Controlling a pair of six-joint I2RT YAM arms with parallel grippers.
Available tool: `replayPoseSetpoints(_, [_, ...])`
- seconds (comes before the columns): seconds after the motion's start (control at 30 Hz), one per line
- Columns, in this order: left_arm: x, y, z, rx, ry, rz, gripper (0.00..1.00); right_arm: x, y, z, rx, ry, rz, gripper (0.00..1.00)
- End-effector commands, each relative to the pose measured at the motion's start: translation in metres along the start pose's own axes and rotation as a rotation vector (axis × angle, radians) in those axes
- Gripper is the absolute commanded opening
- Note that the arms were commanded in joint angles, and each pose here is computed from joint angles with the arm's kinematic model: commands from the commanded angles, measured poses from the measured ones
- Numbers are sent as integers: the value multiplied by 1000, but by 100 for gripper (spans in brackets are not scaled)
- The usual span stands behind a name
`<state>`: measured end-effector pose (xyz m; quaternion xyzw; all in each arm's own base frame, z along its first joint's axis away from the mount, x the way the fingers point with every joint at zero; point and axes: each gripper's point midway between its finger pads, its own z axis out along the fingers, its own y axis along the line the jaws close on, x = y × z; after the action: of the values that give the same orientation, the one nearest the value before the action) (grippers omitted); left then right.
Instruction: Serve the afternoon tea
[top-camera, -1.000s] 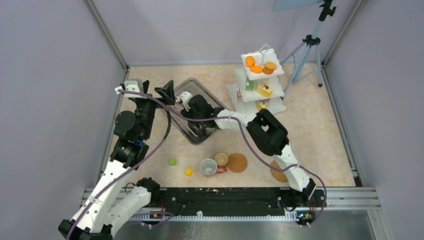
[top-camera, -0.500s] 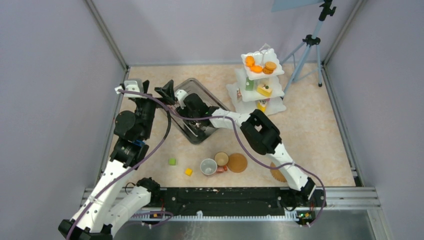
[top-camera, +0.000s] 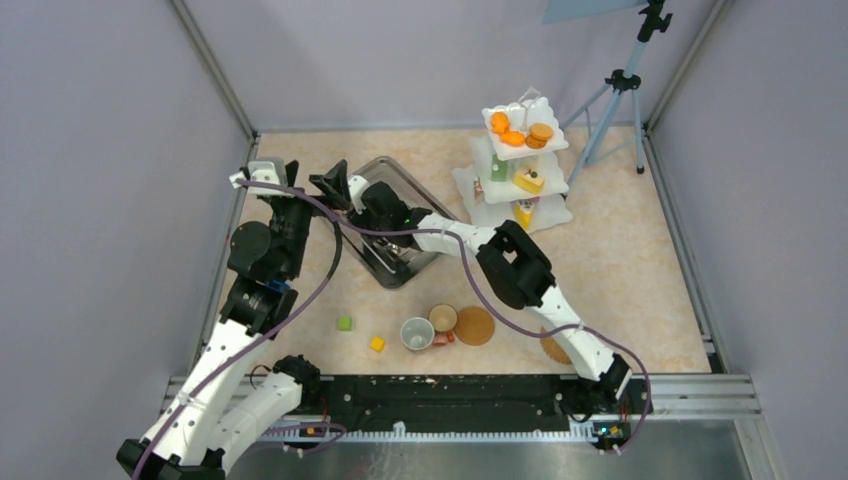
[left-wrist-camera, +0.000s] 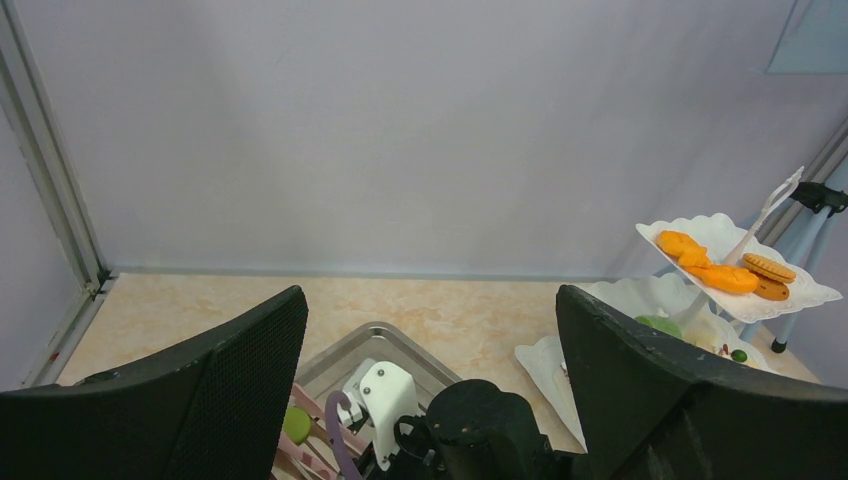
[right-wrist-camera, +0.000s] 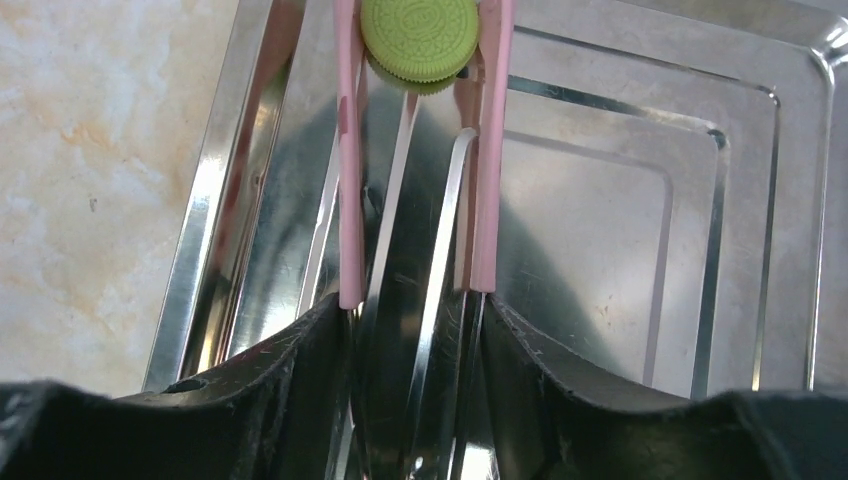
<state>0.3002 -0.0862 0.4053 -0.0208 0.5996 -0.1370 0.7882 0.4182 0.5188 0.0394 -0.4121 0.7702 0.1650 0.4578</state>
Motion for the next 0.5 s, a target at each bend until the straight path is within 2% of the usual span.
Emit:
replayPoseSetpoints(0.0, [-26,-2,-1,5,-65,-22,99,2,8,1,3,26,-7,46])
replayPoseSetpoints(0.13, [-26,-2,-1,4,-65,-22,99,-13,7,-9,14,-5,-5,33])
replayPoseSetpoints(0.47, [-27,-1,-1,1,-68,-23,99,-77,-5,-60,55,-162,74,19])
